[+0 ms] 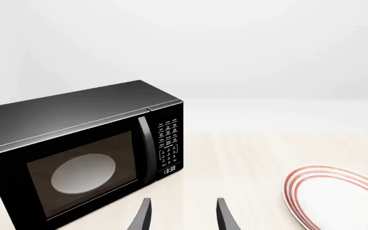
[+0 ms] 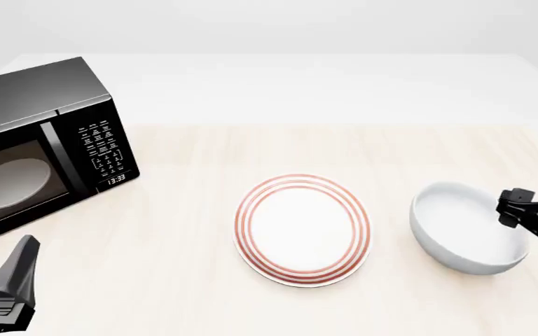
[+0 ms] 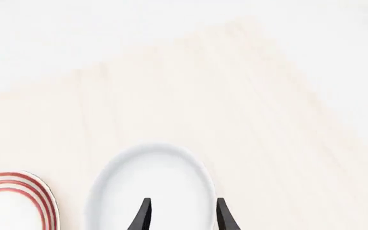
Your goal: Put the white bowl to the right of the plate.
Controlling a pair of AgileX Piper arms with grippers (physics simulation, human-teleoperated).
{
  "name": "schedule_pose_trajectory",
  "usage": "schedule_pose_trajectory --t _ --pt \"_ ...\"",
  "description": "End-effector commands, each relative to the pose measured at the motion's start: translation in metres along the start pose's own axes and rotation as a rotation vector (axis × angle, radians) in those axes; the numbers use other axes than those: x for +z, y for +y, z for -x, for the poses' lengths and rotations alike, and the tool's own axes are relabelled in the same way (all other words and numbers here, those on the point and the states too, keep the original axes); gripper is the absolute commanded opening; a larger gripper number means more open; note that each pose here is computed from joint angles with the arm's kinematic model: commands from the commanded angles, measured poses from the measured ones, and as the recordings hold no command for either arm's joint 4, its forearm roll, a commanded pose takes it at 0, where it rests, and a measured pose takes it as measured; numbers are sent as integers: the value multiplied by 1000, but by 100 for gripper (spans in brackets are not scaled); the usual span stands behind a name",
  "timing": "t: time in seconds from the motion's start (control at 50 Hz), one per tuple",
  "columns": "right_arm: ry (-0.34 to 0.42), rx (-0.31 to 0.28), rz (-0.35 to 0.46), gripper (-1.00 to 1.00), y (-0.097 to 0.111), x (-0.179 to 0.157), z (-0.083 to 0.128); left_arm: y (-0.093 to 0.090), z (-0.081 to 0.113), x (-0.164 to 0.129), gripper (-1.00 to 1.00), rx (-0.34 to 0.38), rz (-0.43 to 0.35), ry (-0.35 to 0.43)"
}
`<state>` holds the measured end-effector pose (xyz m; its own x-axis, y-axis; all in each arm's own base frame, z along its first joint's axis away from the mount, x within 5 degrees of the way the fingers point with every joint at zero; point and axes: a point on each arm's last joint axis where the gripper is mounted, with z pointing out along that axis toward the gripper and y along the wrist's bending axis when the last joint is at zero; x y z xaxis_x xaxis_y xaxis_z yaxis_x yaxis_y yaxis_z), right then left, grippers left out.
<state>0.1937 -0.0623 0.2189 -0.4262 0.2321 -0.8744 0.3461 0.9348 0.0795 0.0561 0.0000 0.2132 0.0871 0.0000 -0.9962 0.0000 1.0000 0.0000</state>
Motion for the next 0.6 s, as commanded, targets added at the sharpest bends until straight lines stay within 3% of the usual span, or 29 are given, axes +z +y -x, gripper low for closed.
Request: schedule_pose_trajectory --t 0.02,0.06,0.2,0.42,0.44,0.6 --pt "-113 -33 94 100 16 -62 14 0 0 0 100 0 0 0" --pt "-127 -34 159 100 25 -72 10 0 0 0 100 0 0 0" --pt "-164 -85 255 100 35 -84 0 0 0 0 100 0 0 0" --pt "-231 -55 394 100 37 -107 -29 0 0 0 100 0 0 0" --pt "-227 -79 420 100 39 -104 -36 0 0 0 100 0 0 0" --pt "-267 -98 433 100 35 -98 -62 0 0 0 100 0 0 0"
